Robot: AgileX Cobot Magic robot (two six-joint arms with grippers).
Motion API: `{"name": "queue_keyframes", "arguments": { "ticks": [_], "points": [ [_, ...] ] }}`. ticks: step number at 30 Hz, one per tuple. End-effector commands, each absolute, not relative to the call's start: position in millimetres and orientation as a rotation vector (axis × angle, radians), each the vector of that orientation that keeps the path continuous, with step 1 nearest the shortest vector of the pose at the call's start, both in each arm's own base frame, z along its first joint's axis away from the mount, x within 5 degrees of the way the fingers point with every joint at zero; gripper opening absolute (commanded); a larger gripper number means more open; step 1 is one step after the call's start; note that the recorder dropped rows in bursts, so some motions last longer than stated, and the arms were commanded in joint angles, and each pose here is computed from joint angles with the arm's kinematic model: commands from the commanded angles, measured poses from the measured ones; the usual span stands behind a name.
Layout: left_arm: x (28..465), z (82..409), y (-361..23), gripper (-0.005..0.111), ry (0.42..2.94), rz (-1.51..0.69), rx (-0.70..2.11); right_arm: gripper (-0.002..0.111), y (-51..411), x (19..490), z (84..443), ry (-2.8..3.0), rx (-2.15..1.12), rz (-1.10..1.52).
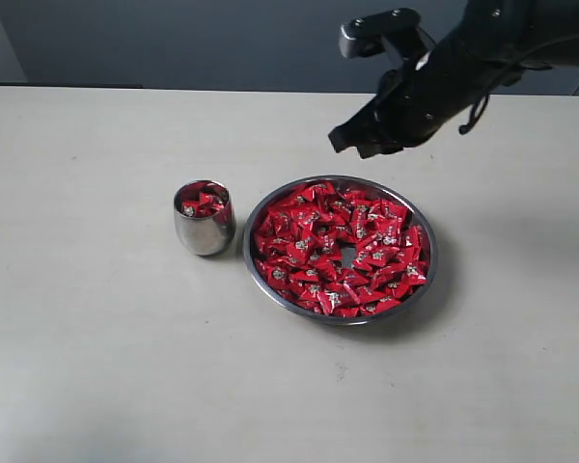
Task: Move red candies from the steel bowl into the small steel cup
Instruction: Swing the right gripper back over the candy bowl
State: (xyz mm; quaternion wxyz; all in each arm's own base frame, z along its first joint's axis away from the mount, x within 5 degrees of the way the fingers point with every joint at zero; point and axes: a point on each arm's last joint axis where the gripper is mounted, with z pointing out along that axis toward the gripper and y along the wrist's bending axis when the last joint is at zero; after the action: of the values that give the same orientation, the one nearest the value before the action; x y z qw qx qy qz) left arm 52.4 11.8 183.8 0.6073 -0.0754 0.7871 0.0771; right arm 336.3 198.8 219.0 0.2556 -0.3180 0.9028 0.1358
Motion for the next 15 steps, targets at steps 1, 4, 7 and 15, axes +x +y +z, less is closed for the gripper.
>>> {"name": "queue_keyframes", "arguments": {
  "ticks": [1, 4, 7, 15],
  "points": [
    [53, 183, 11, 0.000, 1.808, 0.169, -0.174, 0.004, 170, 331, 208, 2.500, -0.741, 0.361],
    [53, 183, 11, 0.000, 1.808, 0.169, -0.174, 0.004, 164, 327, 198, 2.542, -0.680, 0.391],
    [53, 183, 11, 0.000, 1.808, 0.169, -0.174, 0.004, 165, 327, 192, 2.580, -0.644, 0.417],
    [53, 183, 11, 0.000, 1.808, 0.169, -0.174, 0.013, 165, 330, 166, 2.717, -0.522, 0.435]
  ]
}}
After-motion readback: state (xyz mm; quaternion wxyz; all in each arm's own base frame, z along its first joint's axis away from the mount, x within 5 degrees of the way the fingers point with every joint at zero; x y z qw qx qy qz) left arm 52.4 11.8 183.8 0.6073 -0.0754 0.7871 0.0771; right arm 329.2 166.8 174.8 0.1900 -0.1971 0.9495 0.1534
